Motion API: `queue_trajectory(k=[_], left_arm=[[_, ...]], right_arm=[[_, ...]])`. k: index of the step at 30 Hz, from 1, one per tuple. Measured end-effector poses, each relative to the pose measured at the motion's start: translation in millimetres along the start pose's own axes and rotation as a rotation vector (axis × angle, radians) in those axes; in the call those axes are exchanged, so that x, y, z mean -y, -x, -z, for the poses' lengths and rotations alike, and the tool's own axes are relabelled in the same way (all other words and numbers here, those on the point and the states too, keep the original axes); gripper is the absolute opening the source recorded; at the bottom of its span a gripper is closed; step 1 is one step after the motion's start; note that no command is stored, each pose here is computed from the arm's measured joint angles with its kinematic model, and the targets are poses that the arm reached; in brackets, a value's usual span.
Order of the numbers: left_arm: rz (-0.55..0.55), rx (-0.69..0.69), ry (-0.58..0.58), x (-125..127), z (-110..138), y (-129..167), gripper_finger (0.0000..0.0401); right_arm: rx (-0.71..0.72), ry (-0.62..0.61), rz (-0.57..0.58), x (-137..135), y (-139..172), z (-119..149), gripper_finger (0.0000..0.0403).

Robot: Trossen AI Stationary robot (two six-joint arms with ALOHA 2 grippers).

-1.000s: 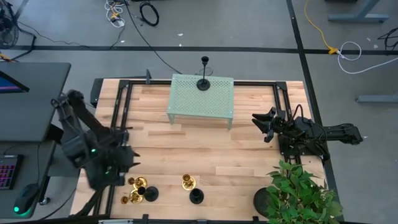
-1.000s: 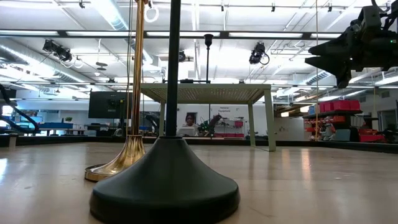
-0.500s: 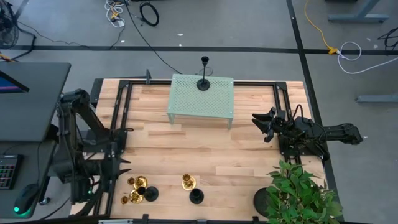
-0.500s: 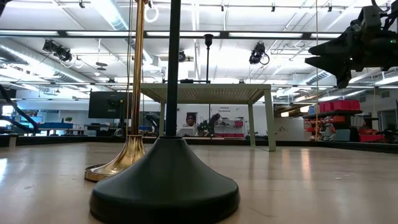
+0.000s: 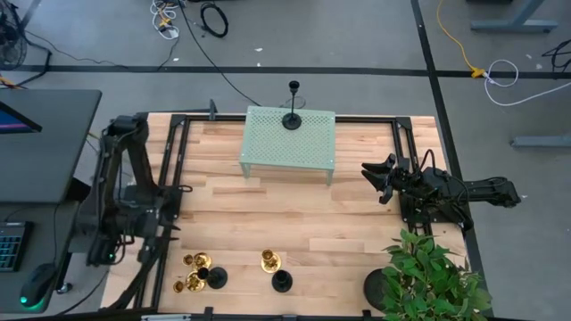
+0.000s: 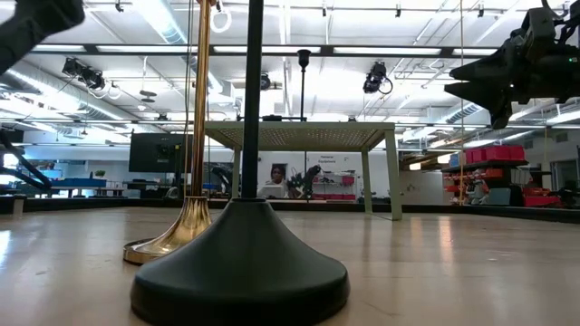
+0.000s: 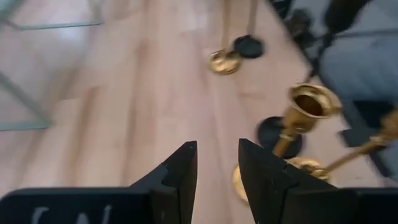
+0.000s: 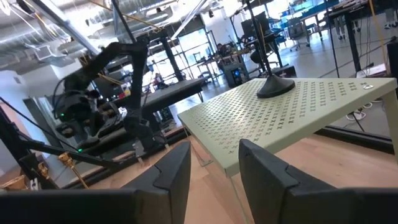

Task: Pick & Place candle stick holders
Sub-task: Put the top left gold candle holder on the shelf

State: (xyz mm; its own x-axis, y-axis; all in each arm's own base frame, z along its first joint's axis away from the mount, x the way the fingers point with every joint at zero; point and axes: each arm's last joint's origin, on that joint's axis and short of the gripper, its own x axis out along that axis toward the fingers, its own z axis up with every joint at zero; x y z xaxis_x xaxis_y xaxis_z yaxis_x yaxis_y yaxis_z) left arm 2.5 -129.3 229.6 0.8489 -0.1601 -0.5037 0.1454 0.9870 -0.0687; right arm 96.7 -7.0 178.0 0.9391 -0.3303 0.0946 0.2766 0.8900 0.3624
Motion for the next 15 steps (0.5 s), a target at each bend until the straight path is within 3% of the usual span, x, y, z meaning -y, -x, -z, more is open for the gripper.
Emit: queue_trajectory(k=[6,15], left_arm=[[0.143,0.076,-0.046,-2,22,-5,0.0119],[0.161,0.176,-0.062,-10,51,-20,0.0119]], right_arm=[[0.000,0.002,0.001,0,0,0,0.0137],[0.008,0.000,0.000,0,0,-1,0.0137]])
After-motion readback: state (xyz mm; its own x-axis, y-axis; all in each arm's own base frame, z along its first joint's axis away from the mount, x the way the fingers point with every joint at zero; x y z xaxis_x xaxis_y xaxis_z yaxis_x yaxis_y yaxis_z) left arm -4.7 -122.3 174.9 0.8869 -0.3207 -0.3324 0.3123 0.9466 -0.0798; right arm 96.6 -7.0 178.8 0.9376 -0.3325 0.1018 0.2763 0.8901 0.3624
